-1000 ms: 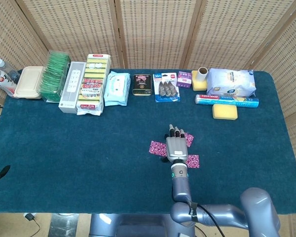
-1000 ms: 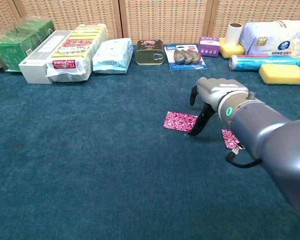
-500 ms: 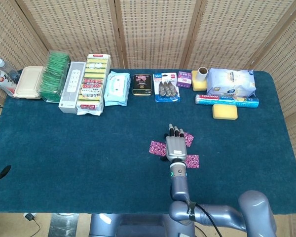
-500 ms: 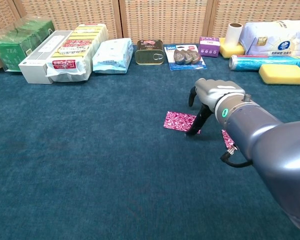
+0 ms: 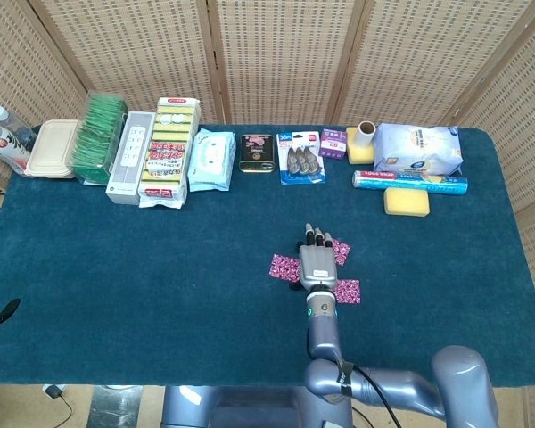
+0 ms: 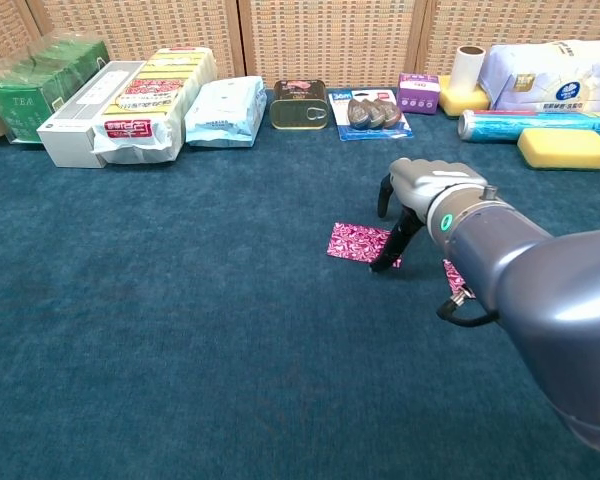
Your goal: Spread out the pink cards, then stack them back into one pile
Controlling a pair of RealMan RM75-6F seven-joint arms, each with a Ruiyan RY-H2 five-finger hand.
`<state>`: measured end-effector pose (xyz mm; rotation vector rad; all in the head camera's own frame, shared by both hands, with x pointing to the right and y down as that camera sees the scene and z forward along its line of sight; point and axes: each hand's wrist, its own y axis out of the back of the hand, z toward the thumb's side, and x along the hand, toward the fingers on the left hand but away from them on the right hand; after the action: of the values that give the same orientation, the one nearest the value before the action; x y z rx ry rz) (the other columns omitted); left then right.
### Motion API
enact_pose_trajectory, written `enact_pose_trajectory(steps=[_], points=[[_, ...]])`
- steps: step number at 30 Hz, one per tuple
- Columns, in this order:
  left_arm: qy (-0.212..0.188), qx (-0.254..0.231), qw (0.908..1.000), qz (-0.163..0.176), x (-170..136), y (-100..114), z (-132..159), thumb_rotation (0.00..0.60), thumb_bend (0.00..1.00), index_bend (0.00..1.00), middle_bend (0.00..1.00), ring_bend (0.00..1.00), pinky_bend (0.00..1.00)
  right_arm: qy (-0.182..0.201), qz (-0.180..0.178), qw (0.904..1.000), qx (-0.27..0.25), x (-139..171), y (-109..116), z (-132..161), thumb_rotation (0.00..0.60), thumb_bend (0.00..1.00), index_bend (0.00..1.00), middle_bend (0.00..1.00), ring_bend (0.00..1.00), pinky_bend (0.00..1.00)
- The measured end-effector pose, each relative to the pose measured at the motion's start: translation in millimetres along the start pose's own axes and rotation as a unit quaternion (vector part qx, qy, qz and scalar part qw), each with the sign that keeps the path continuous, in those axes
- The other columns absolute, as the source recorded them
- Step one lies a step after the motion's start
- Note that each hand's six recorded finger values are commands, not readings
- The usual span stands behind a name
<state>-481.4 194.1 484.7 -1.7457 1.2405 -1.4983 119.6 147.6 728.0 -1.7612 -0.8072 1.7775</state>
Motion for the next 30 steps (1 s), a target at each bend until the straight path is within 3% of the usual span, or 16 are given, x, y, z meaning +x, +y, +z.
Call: enact_pose_trajectory(steps=[13, 18, 23, 30], points=[[0.0, 0.001, 1.0, -0.001, 0.0, -0.8, 0.6, 0.6, 0.24, 0.0, 0.0, 0.0, 0.06, 0.002, 0.002, 1.0, 0.0, -0.3, -2.7, 3.0, 0.52, 0.18, 0.35, 0.0, 0.0, 0.0], [0.0, 0.0, 1.0, 0.0, -0.1, -0.3, 0.2, 0.6, 0.24, 0.0, 0.0, 0.0, 0.06, 0.0, 0.005, 1.0, 0.001, -1.1, -4.3, 3.2, 0.539, 0.19, 0.37, 0.0, 0.0, 0.0], [0.0, -0.001, 1.0, 0.0, 0.0, 0.1, -0.2, 0.6, 0.24, 0.0, 0.0, 0.0, 0.06, 0.0, 0.004, 1.0, 0.003, -2.1, -4.6, 4.0, 0.599, 0.2, 0.41, 0.0, 0.0, 0.0], [0.0, -0.001, 1.0, -0.001, -0.1, -0.1, 0.2, 0.6, 0.24, 0.0, 0.0, 0.0, 0.06, 0.002, 0.005, 1.0, 0.001, -2.0, -5.0, 4.6, 0.6, 0.24, 0.43, 0.0, 0.0, 0.0]])
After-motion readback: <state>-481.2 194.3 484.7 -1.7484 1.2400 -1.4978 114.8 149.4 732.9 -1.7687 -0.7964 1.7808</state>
